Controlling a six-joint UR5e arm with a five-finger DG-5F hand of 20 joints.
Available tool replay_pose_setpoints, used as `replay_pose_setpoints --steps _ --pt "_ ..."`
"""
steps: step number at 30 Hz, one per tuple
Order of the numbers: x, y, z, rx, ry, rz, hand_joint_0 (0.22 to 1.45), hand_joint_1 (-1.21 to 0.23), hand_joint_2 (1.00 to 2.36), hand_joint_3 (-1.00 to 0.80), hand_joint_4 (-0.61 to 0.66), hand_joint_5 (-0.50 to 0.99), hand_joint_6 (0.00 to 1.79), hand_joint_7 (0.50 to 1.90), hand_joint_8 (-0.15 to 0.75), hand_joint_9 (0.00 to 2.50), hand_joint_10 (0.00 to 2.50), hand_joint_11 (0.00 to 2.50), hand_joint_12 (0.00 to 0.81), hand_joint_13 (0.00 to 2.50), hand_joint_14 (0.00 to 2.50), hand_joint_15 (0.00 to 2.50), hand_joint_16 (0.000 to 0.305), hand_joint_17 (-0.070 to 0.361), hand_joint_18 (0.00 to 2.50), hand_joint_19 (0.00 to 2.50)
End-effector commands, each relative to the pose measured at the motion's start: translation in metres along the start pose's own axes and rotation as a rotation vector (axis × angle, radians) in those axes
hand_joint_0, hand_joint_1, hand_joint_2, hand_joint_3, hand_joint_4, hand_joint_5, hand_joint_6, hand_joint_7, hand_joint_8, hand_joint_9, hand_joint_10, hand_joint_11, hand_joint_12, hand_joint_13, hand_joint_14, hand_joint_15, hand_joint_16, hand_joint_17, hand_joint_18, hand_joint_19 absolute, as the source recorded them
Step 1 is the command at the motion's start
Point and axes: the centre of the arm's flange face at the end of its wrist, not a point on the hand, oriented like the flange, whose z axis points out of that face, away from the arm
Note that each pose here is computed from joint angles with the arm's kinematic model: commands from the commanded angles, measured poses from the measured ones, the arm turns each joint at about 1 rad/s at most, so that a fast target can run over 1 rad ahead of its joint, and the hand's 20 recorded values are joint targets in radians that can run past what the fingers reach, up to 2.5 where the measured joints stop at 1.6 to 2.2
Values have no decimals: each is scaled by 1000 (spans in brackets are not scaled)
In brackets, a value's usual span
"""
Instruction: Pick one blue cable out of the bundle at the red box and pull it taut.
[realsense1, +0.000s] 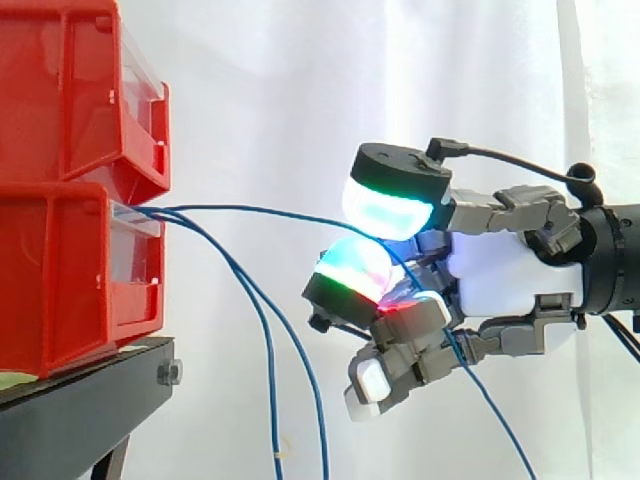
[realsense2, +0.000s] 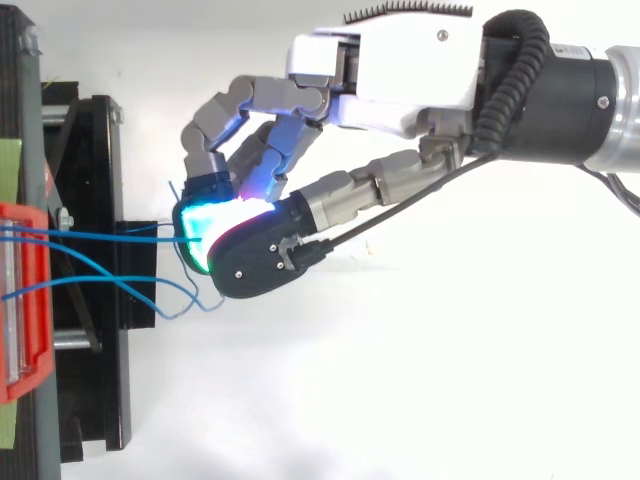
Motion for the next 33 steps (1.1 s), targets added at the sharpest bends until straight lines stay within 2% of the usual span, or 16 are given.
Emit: replay_pose_setpoints --steps 1,10,19,25,29,33 --pt "1 1 0 -1 2 0 601 -686 1011 -245 138 -155 892 1078 348 1098 6 1437 398 735 21 590 57 127 587 487" --pt "1 0 0 0 2 3 621 -774 1014 -147 169 -152 901 1111 348 1114 5 1456 396 737 19 578 57 128 609 454" --pt "-1 0 0 0 0 0 645 -843 1016 -165 166 -151 895 1174 341 1115 7 1484 388 727 20 571 54 122 598 445" --pt "1 1 0 -1 2 -1 686 -882 1012 -279 175 -155 891 1170 330 1096 9 1476 378 713 21 575 53 119 590 425" --pt "1 0 0 0 2 -2 685 -891 1000 -500 214 -158 884 1109 329 1082 8 1468 376 706 22 573 53 119 585 434" --pt "-1 0 0 -1 0 -1 630 -837 1000 -500 207 -156 883 1111 328 1085 8 1468 375 707 22 583 53 118 576 453"
